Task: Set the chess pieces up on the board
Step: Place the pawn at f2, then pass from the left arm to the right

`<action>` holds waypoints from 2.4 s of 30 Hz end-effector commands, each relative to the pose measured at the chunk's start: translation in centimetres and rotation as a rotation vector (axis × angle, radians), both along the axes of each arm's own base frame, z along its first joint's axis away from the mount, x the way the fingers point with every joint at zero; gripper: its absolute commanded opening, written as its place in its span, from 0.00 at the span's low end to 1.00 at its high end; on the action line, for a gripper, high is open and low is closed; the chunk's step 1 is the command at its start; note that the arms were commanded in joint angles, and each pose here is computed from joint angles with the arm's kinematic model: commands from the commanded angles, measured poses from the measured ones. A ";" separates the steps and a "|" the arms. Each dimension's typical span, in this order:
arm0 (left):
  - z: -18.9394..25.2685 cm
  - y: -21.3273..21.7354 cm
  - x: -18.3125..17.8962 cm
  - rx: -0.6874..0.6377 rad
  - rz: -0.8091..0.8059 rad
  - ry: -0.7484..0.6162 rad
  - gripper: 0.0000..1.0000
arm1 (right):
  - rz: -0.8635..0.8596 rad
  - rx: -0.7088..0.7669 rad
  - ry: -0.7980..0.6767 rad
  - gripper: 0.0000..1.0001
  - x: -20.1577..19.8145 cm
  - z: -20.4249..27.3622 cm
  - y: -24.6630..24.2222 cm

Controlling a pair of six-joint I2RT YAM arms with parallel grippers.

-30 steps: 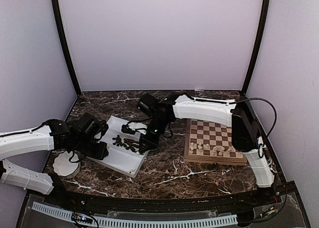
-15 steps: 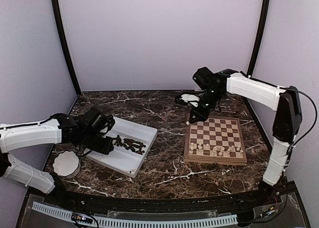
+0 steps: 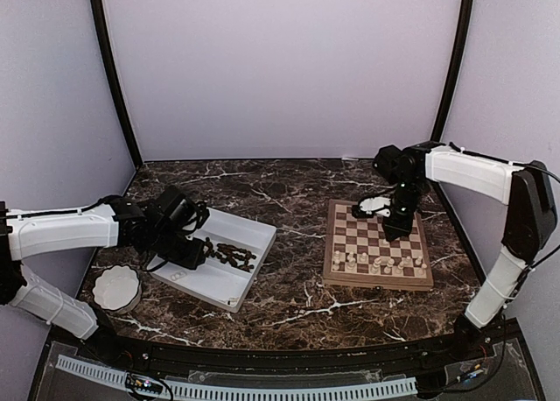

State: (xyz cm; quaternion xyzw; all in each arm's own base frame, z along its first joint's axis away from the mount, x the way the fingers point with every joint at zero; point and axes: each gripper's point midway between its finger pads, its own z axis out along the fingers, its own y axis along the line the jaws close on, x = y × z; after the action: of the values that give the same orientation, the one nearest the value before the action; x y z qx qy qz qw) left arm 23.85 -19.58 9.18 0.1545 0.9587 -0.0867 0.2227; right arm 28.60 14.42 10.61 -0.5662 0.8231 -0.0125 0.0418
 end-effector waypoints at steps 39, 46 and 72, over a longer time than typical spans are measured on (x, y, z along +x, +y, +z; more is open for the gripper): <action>0.1 -0.4 0.1 -0.027 -0.010 -0.001 0.09 | 0.003 -0.164 0.166 0.22 -3.5 -4.1 -3.4; 0.3 -0.9 0.1 -0.040 -0.035 0.001 0.09 | -0.007 -0.072 0.144 0.28 -2.5 -1.9 -1.5; 8.4 -13.5 -6.6 -0.704 -0.608 0.329 0.11 | 0.732 0.466 -0.293 0.44 -7.4 13.2 23.6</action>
State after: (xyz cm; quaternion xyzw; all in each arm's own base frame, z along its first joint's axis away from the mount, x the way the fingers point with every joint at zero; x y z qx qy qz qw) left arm 18.48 -31.51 14.50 0.3172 0.8486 -0.4121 0.0976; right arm 21.79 34.44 22.00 -0.7717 0.5791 0.1161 0.2359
